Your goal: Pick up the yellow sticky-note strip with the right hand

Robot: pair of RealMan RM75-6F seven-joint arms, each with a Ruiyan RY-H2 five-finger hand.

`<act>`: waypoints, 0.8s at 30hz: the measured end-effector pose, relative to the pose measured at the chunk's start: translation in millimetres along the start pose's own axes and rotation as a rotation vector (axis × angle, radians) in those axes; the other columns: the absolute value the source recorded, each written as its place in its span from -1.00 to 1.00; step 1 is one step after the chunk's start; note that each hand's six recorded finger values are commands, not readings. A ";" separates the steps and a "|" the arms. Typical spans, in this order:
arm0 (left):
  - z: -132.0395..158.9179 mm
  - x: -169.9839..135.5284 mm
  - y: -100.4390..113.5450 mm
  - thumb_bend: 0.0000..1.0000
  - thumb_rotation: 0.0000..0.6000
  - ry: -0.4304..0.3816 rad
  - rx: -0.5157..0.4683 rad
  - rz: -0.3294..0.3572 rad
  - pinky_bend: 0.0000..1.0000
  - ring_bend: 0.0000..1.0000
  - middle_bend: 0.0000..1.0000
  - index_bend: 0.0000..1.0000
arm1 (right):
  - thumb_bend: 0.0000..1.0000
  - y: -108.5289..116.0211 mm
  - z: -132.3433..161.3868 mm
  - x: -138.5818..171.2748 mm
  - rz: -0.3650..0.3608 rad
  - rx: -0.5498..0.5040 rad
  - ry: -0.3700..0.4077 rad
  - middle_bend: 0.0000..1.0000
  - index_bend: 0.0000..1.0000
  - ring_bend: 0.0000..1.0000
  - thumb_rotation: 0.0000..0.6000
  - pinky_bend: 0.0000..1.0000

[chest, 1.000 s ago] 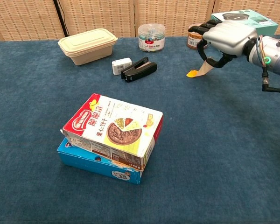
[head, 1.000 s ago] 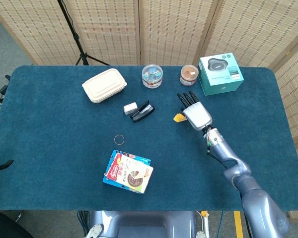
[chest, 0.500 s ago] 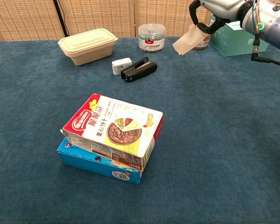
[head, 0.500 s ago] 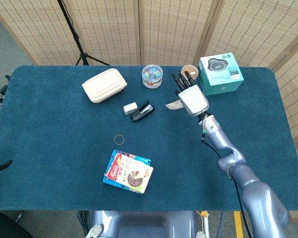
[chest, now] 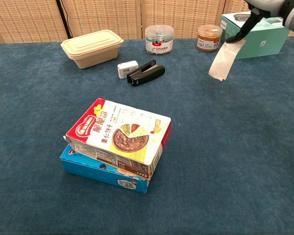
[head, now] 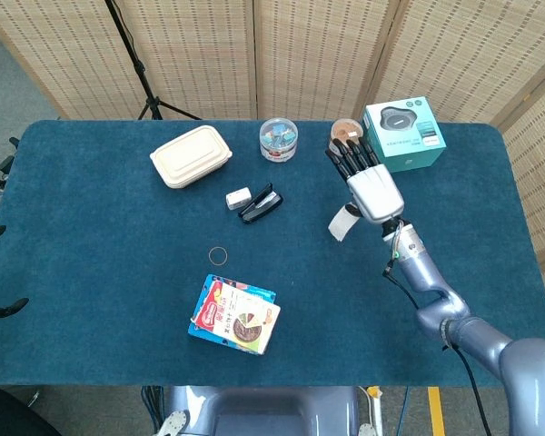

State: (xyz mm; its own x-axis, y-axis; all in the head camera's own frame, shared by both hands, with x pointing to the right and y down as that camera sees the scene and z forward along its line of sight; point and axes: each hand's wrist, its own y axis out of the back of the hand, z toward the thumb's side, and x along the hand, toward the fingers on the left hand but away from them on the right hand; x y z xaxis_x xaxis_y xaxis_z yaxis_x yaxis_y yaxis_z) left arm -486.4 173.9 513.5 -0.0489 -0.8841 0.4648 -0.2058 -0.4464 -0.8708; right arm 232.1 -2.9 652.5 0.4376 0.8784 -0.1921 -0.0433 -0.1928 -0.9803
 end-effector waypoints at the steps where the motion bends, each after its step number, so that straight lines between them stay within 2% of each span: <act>1: 0.0 -0.7 0.2 -1.00 1.00 -0.003 -0.002 -0.001 -1.00 -1.00 -1.00 -1.00 | -1.00 3.2 -1.5 5.2 0.008 -0.011 -0.008 -1.00 -1.00 -1.00 1.00 -1.00; 8: -5.2 -5.5 3.0 -1.00 1.00 -0.016 -0.020 -0.003 -1.00 -1.00 -1.00 -1.00 | -1.00 28.5 -19.8 48.4 0.040 -0.066 -0.094 -1.00 -1.00 -1.00 1.00 -1.00; 14: -10.4 -8.1 5.4 -1.00 1.00 -0.016 -0.032 -0.005 -1.00 -1.00 -1.00 -1.00 | -1.00 50.2 -57.2 96.4 0.008 -0.070 -0.225 -1.00 -1.00 -1.00 1.00 -1.00; 24: -12.8 -15.4 10.7 -1.00 1.00 -0.028 -0.041 0.015 -1.00 -1.00 -1.00 -1.00 | -1.00 43.1 -90.7 142.2 0.047 -0.068 -0.331 -1.00 -1.00 -1.00 1.00 -1.00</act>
State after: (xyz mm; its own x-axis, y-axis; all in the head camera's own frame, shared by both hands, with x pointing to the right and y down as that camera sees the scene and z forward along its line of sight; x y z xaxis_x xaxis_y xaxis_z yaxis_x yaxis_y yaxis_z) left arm -500.4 184.5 499.0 -0.0253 -0.8944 0.4465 -0.2453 -0.4274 -0.8701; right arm 373.9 74.0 587.1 0.1209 0.9599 -0.2529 0.0080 -0.2557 -0.9667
